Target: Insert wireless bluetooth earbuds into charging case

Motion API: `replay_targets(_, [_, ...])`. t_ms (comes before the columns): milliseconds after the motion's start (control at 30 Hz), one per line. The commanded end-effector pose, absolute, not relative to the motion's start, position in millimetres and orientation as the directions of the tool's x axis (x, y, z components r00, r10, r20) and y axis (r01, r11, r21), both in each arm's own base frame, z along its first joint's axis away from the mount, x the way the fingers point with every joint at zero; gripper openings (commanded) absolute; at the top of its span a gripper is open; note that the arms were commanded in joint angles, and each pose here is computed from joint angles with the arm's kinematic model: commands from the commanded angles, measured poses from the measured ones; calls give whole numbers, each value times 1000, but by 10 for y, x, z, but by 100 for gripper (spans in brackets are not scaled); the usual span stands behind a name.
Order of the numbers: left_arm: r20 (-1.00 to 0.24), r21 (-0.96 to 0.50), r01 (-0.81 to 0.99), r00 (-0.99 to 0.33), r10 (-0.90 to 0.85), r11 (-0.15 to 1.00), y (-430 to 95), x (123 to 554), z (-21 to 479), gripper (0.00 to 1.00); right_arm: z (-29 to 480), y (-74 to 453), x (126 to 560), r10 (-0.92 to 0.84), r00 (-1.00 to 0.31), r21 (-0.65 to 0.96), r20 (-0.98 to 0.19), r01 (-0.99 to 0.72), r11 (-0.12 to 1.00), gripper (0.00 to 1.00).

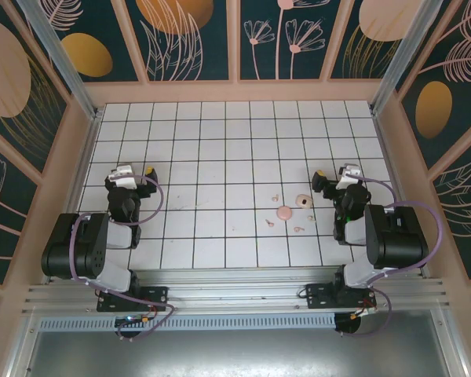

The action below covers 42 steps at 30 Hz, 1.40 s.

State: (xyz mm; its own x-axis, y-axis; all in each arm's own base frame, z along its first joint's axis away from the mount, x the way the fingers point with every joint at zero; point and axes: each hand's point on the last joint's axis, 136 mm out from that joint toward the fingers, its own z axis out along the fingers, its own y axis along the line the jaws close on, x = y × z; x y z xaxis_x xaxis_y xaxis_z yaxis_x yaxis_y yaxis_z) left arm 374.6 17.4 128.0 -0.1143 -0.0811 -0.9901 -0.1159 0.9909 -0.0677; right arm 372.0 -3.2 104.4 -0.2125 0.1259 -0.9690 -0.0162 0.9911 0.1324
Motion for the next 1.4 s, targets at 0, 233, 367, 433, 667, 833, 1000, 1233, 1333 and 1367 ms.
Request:
replay_targets(0, [-993,-63,-108,-94,-74,992,174,3782,1349,99,1205,-49,3783,112,-153,116,-982,-17,993,99])
replay_targets(233, [-993,-62,-107,-92,-72,992,174,3782,1356,99,1203,-50,3782,112,-154,116,-982,-17,993,99])
replay_targets(367, [-993,-63,-108,-91,-73,992,174,3782,1358,99,1207,-47,3783,112,-153,116,-982,-18,993,99])
replay_targets(433, [-993,-64,-108,-92,-74,992,174,3782,1356,99,1203,-45,3780,112,-154,116,-982,-18,993,99])
replay_targets(667, [-993,-63,-108,-92,-73,992,174,3787,1356,99,1206,-45,3781,112,-153,116,-982,-18,993,99])
replay_targets(833, [-993,-63,-108,-93,-74,992,174,3785,1354,99,1204,-45,3781,112,-154,117,-982,-19,993,99])
replay_targets(1000, [-993,-63,-108,-91,-73,992,174,3774,1357,99,1211,-49,3781,113,-151,117,-982,-17,993,99])
replay_targets(1233, [-985,-47,-55,-163,-55,997,80,3936,1464,90,1402,-59,3909,134,-219,138,-966,-4,990,99])
replay_targets(1333, [-973,-65,-8,-220,-65,998,-11,4016,1569,83,1509,-76,3967,198,-321,196,-926,38,980,99])
replay_targets(1367, [-966,-92,-7,-242,-91,996,-27,4031,1599,81,1539,-63,3975,223,-372,221,-901,50,974,99])
